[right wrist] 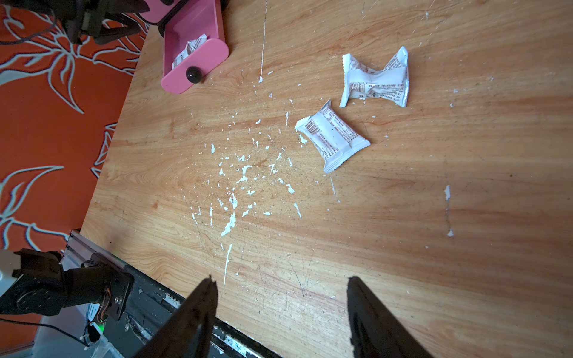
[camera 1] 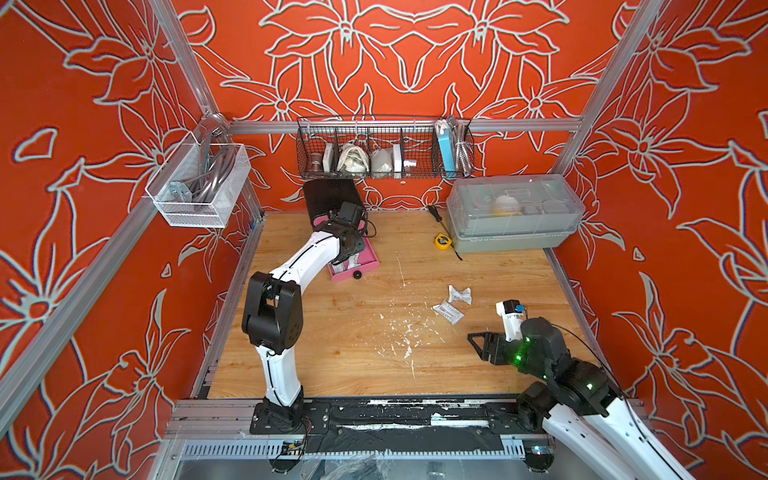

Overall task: Place the cookies into the drawer by color
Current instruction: Pick up the cookie at the center of the board.

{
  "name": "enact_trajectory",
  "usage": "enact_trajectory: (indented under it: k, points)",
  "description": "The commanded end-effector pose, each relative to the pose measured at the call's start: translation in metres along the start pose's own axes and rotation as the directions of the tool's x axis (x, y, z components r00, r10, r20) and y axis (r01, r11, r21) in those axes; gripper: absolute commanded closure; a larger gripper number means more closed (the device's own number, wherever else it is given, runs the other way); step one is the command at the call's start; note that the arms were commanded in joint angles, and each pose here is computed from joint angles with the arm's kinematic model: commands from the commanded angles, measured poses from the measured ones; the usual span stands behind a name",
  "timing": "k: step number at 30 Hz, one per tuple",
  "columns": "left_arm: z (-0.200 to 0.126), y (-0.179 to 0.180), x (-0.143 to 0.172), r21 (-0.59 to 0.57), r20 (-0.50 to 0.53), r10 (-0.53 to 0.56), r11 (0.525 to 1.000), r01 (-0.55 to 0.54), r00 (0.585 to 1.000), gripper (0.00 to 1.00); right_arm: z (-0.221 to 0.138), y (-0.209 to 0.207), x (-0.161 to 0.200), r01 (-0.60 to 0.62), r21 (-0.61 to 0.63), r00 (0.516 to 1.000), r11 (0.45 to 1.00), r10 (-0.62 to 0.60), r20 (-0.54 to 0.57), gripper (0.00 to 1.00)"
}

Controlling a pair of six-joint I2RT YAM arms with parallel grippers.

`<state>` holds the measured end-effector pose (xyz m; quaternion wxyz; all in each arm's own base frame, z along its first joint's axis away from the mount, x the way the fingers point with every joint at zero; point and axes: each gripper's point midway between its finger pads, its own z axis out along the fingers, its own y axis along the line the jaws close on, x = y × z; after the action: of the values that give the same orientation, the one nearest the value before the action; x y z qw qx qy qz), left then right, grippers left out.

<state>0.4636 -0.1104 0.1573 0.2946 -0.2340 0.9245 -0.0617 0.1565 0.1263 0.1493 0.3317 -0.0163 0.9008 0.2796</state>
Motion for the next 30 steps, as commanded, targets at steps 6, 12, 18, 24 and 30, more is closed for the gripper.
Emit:
enact_trajectory:
  k: [6, 12, 18, 24, 30]
  points:
    - [-0.074, -0.085, 0.099, 0.246, -0.043, 0.070, 0.967, -0.058, 0.997, 0.56, -0.006, -0.010, -0.011, -0.046, 0.069, 0.998, 0.997, 0.043, 0.054, 0.31]
    - [-0.086, -0.132, 0.186, 0.294, -0.113, 0.076, 0.955, -0.040, 0.991, 0.54, -0.014, -0.045, -0.012, -0.168, 0.233, 0.982, 0.958, 0.142, 0.126, 0.31]
    - [-0.070, -0.161, 0.244, 0.214, -0.155, 0.084, 0.976, -0.049, 0.984, 0.52, -0.023, -0.056, -0.011, -0.200, 0.286, 0.975, 0.937, 0.161, 0.154, 0.31]
    - [-0.056, -0.175, 0.265, 0.139, -0.154, 0.049, 0.990, -0.027, 0.987, 0.46, -0.030, -0.056, -0.011, -0.193, 0.278, 0.975, 0.941, 0.152, 0.164, 0.30]
    - [-0.039, -0.182, 0.285, 0.112, -0.184, 0.034, 0.994, -0.013, 0.982, 0.39, -0.032, -0.054, -0.009, -0.186, 0.271, 0.977, 0.944, 0.148, 0.155, 0.29]
